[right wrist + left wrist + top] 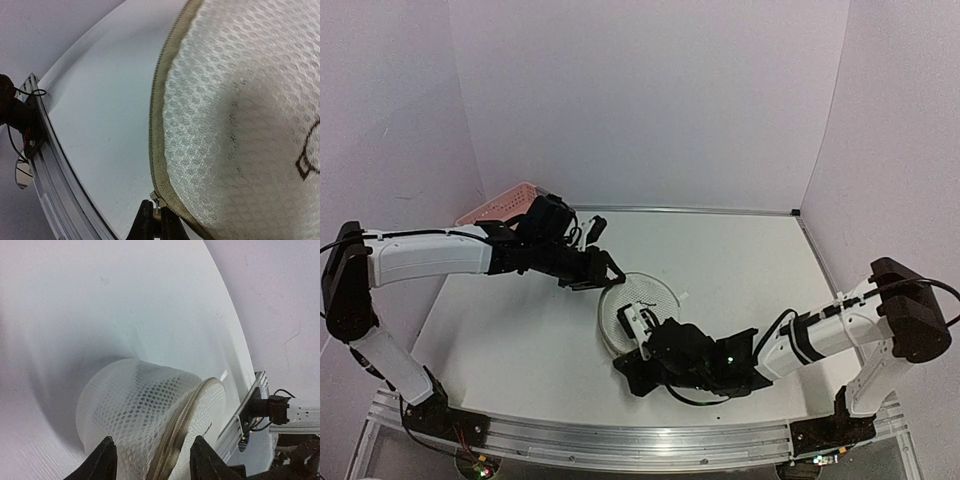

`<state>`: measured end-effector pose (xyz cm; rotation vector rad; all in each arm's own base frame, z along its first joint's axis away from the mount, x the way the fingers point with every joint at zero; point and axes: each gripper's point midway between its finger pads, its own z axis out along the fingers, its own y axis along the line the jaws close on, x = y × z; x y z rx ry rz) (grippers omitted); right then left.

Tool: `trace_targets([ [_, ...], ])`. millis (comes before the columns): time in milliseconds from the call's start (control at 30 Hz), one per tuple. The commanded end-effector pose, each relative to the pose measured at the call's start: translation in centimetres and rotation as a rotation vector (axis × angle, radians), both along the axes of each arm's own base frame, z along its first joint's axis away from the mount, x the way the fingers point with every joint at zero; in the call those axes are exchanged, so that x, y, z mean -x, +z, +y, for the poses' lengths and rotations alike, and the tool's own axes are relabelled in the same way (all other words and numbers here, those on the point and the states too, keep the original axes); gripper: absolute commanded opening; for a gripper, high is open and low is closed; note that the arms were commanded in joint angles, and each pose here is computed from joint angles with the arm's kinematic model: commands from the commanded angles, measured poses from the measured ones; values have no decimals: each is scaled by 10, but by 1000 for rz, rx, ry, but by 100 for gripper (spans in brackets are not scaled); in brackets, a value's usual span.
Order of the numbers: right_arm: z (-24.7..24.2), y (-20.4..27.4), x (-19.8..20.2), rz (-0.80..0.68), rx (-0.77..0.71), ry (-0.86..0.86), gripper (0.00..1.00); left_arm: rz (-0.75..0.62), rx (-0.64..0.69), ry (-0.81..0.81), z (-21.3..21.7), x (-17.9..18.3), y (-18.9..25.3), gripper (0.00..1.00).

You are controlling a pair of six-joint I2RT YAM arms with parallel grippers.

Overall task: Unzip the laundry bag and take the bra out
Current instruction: Adjust the laundry bag at the center of the board, then hold the laundry bag at the center of the board.

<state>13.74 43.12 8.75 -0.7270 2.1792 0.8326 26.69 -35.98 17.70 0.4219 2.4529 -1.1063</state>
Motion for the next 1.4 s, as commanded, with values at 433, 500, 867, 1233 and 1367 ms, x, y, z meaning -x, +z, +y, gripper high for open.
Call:
trace_targets([
  [433, 69, 49, -20, -60, -109, 29, 0, -112, 30, 286, 88, 21, 64, 78],
  [500, 66, 48, -20, -59, -106, 23, 0, -60, 44, 261, 86, 30, 54, 78],
  [867, 60, 45, -20, -43, -105, 4, 0, 118, 90, 152, 65, 54, 10, 78],
  [1233, 58, 44, -20, -42, -108, 2, 0, 222, 113, 104, 56, 66, -22, 77],
  [1367, 58, 44, -20, -43, -111, 3, 0, 232, 126, 89, 53, 68, -23, 73],
])
